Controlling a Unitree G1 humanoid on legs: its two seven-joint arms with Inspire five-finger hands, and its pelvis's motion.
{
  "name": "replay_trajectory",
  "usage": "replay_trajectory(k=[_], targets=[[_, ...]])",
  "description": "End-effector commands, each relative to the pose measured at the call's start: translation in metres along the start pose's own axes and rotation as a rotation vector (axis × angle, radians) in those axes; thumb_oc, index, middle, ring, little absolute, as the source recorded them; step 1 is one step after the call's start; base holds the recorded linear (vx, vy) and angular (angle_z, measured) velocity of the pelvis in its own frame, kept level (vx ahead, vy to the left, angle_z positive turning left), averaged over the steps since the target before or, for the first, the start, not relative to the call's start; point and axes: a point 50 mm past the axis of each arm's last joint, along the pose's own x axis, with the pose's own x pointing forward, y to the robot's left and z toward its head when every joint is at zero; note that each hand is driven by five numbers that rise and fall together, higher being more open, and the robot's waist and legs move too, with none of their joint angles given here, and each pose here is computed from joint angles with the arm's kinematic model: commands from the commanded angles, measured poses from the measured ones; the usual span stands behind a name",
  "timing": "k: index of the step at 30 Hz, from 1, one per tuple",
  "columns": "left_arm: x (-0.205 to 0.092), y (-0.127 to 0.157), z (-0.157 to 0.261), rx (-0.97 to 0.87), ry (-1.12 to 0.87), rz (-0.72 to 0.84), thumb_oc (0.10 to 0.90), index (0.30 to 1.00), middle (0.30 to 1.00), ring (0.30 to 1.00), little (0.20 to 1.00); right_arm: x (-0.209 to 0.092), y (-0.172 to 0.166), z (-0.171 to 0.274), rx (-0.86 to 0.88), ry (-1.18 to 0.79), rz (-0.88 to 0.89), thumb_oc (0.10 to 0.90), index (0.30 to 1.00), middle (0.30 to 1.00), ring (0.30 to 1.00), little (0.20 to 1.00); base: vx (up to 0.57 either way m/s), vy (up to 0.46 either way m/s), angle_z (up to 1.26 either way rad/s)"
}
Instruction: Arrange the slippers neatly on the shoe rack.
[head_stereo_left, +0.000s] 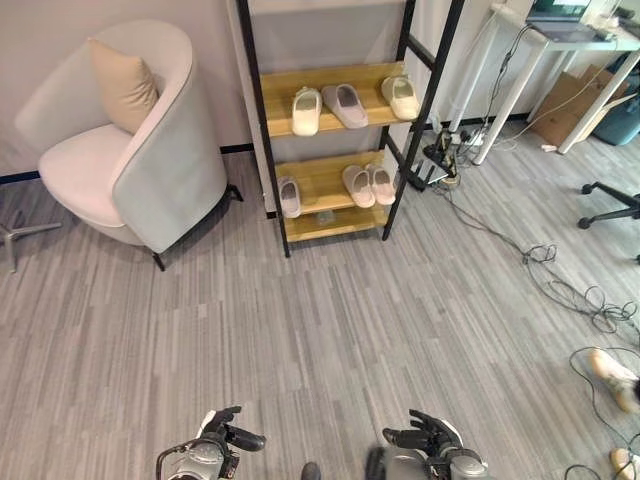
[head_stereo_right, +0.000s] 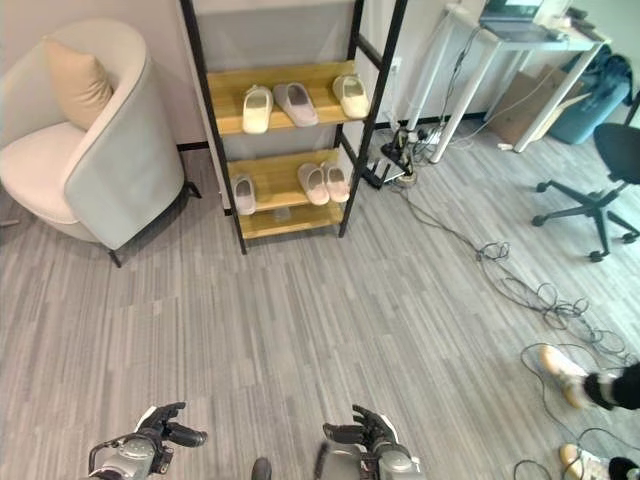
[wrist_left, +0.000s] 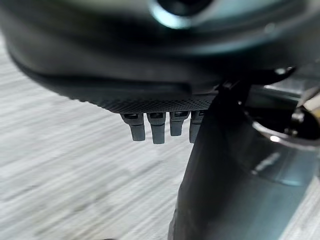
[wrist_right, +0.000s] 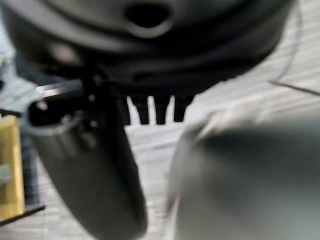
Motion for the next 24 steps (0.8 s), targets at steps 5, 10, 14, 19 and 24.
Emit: replay_trajectory(k=[5,10,14,19,24], targets=[[-0.010,-0.025,-0.038,0.076,0.110,-0.088,0.800,0.900,0.900,0.900,0.900,-0.009,-0.028,-0.034,0.069,0.118,-0.108,0.800,0.900,0.900,0.900,0.900,0.52,-0.165,0.50],[-0.022,-0.021,-0.079,0.028,0.241,-0.078,0.800,0.900,0.900,0.900,0.900,-0.012,-0.046,-0.035,0.047,0.130,-0.140,0.800,0.900,0.900,0.900,0.900,0.41,-0.247,0.63],[-0.016,-0.016,-0.062,-0.003,0.181,-0.051,0.800,0.900,0.900,0.900,0.900,-0.005,-0.051,-0.003,-0.049,0.038,-0.148,0.800,0.900,0.900,0.900,0.900,0.22,-0.306,0.06],[-0.016,-0.016,-0.065,0.075,0.187,-0.067,0.800,0.900,0.900,0.900,0.900,-0.001,-0.078,0.068,-0.202,-0.116,-0.194,0.800,0.900,0.900,0.900,0.900,0.32,-0.027,-0.10],[-0.014,-0.013,-0.057,0.061,0.151,-0.045,0.800,0.900,0.900,0.900,0.900,-0.011,-0.061,0.011,-0.271,-0.080,-0.135,0.800,0.900,0.900,0.900,0.900,0.23,0.133,-0.01]])
